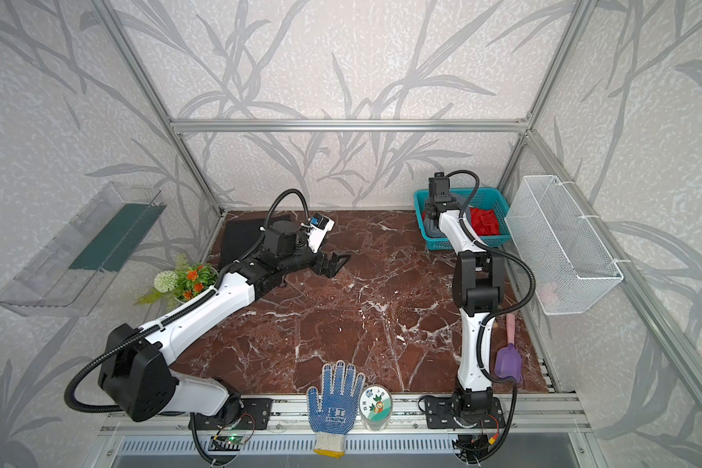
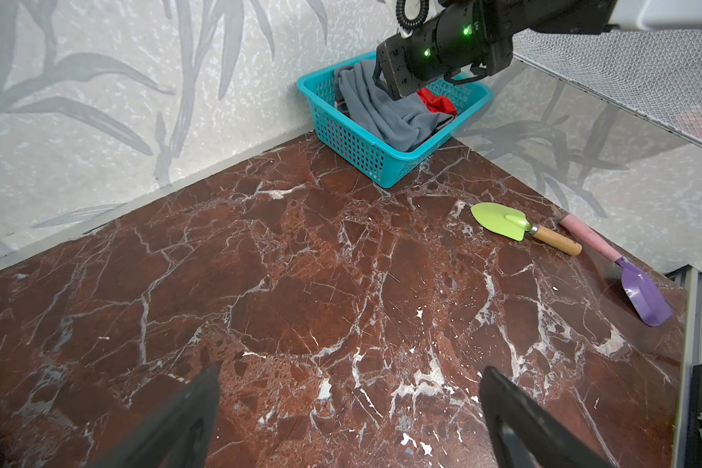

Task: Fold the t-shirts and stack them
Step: 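Lower the right gripper onto the grey t-shirt and close it, then lift the grey t-shirt out of the basket with the right gripper toward the left gripper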

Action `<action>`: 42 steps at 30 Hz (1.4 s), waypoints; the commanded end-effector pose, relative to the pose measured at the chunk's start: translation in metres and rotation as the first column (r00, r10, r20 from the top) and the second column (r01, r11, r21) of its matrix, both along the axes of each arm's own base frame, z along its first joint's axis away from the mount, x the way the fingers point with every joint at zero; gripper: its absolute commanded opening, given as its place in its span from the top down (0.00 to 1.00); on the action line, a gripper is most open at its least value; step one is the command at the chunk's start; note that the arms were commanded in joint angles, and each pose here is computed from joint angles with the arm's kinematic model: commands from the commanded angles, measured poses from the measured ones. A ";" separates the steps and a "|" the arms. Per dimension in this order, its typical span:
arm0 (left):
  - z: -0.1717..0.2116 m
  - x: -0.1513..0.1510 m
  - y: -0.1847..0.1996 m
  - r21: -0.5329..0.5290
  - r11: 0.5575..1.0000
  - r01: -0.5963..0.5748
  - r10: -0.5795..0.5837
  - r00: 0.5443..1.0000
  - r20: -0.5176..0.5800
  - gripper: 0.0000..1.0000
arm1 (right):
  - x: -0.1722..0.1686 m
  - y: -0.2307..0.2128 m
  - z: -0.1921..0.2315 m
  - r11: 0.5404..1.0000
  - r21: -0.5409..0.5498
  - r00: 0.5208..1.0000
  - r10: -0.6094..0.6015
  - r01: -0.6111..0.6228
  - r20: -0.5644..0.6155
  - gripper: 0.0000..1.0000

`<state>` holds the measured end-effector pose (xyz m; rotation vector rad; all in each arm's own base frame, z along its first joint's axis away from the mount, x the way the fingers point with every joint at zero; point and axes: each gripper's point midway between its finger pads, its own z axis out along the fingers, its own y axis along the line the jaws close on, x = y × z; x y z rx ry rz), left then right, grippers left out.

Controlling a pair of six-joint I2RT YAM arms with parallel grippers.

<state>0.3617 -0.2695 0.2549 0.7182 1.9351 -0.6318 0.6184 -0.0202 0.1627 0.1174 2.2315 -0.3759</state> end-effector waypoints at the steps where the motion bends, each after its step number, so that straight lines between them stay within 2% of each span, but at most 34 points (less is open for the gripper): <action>1: 0.011 -0.005 -0.004 -0.021 0.999 0.030 -0.029 0.999 0.015 0.01 | 0.002 -0.005 -0.021 0.998 0.055 0.998 -0.009 0.013 -0.056 0.59; 7: 0.012 -0.006 -0.004 -0.026 0.999 0.033 -0.032 0.999 0.014 0.01 | 0.004 -0.005 -0.040 0.993 0.118 0.996 0.010 0.001 -0.093 0.65; 10: 0.012 -0.007 -0.005 -0.027 0.999 0.035 -0.035 0.999 0.013 0.01 | 0.004 -0.003 -0.043 0.992 0.122 0.994 0.018 -0.005 -0.107 0.85; 11: 0.013 -0.007 -0.004 -0.027 0.999 0.035 -0.034 0.999 0.012 0.01 | 0.004 -0.004 -0.041 0.993 0.121 0.994 0.018 -0.005 -0.106 0.96; 12: 0.014 -0.007 -0.004 -0.028 0.999 0.035 -0.034 0.999 0.013 0.01 | 0.004 -0.004 -0.039 0.993 0.120 0.995 0.016 -0.004 -0.102 1.00; 16: 0.017 -0.008 -0.004 -0.035 0.999 0.036 -0.035 0.999 0.016 0.01 | 0.006 0.001 -0.015 0.990 0.138 0.998 0.046 -0.041 -0.035 1.00; 23: 0.026 -0.009 -0.003 -0.055 0.998 0.034 -0.032 0.999 0.030 0.01 | -0.010 0.019 0.082 0.983 0.134 0.973 0.095 -0.125 0.211 1.00; 26: 0.033 -0.011 -0.001 -0.061 0.998 0.028 -0.025 0.999 0.046 0.01 | -0.023 0.029 0.134 0.988 0.056 0.932 0.117 -0.145 0.343 1.00; 29: 0.040 -0.011 0.004 -0.060 0.998 0.012 -0.008 0.998 0.067 0.01 | -0.043 0.057 0.192 0.977 0.002 0.874 0.189 -0.213 0.448 1.00; 32: 0.051 -0.009 0.016 -0.062 0.998 -0.030 0.036 0.995 0.091 0.01 | -0.078 0.113 0.256 0.936 -0.048 0.775 0.316 -0.348 0.547 1.00; 35: 0.062 -0.009 0.032 -0.064 0.994 -0.090 0.097 0.988 0.117 0.01 | -0.129 0.178 0.313 0.867 -0.121 0.648 0.448 -0.484 0.616 1.00; 38: 0.081 -0.011 0.058 -0.058 0.975 -0.215 0.222 0.963 0.156 0.01 | -0.168 0.224 0.336 0.810 -0.125 0.577 0.506 -0.572 0.641 1.00; 42: 0.083 -0.028 0.103 -0.046 0.916 -0.399 0.401 0.905 0.139 0.01 | -0.200 0.251 0.331 0.743 -0.003 0.557 0.504 -0.669 0.660 1.00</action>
